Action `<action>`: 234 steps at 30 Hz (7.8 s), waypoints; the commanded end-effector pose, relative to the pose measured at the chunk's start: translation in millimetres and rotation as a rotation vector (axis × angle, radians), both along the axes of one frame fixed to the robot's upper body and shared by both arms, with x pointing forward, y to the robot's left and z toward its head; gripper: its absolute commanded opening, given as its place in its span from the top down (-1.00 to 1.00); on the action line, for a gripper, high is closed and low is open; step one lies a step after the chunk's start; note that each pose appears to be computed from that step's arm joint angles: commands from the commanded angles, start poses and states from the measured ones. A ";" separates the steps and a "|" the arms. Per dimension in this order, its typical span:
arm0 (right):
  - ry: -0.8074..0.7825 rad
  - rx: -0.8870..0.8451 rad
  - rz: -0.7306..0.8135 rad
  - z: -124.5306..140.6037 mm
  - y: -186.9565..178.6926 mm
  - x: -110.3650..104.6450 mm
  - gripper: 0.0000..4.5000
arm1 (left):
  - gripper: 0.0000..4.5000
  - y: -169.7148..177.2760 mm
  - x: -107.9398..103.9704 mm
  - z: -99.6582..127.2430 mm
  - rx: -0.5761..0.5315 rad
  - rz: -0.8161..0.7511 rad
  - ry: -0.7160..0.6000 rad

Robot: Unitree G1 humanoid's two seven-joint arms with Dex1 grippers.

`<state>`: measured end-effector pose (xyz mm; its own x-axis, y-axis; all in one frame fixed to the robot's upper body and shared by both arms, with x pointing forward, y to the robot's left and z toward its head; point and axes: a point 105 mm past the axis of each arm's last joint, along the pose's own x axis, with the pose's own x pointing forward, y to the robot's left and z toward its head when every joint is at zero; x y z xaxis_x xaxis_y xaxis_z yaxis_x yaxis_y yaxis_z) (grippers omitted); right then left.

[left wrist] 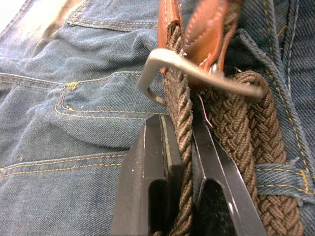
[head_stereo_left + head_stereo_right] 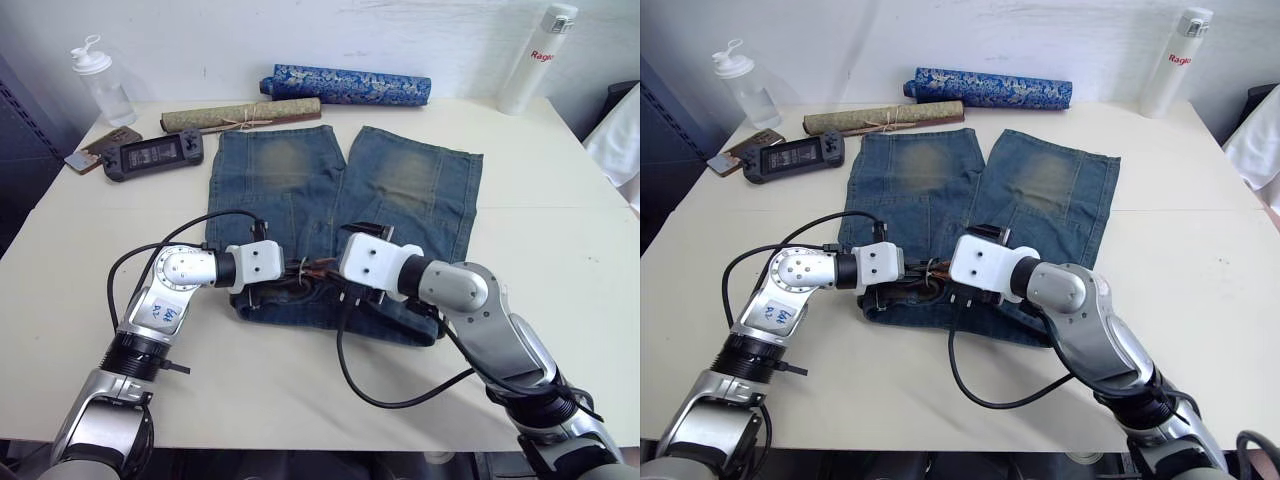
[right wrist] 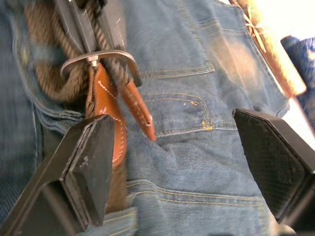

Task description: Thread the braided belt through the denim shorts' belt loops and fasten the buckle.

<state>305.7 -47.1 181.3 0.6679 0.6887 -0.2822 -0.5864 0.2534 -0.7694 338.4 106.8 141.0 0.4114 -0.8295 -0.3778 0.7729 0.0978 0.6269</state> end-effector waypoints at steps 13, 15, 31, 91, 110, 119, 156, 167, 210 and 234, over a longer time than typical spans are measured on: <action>-0.095 -0.031 0.077 2.6 14.5 -0.5 -0.43 | 1.00 -10.6 -3.5 -6.7 0.132 -0.092 -0.105; -0.093 -0.035 0.089 1.3 16.8 -3.0 0.00 | 1.00 -10.7 -2.7 -6.3 0.138 -0.092 -0.111; -0.042 -0.001 0.090 -6.9 21.4 -9.2 1.00 | 0.12 -11.0 2.2 33.3 -0.025 -0.047 -0.243; -0.083 -0.219 -0.432 -32.9 -168.9 -39.0 1.00 | 0.97 87.4 -34.4 -68.3 -0.019 0.274 0.508; -0.113 -0.178 -0.103 -50.5 -115.5 -77.4 1.00 | 0.97 105.3 -19.9 -67.5 -0.107 0.332 0.432; -0.021 -0.104 -0.136 -72.6 -95.0 -75.5 1.00 | 0.97 100.0 -15.7 -23.4 -0.336 0.313 0.446; 0.101 0.119 -0.158 -59.3 -66.2 -70.4 -0.86 | -0.73 77.5 -18.2 30.0 0.037 0.276 0.040; 0.005 0.069 -0.299 -63.3 -85.4 -60.7 -0.86 | -0.73 97.8 -14.0 -10.6 0.180 0.380 -0.022; -0.115 0.012 -0.195 -71.9 -65.4 -69.9 -0.86 | -0.73 155.3 -68.2 29.3 -0.215 0.595 -0.223; -0.051 0.022 -0.213 -88.1 -65.2 -70.9 0.99 | -0.73 76.1 -61.3 34.1 -0.036 0.356 -0.362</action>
<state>235.5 -111.8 98.2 0.8127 0.5438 -0.2090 -0.4625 0.3842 -0.7991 276.0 183.8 173.2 0.7604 -0.6337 -0.1419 0.4680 0.3832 0.7963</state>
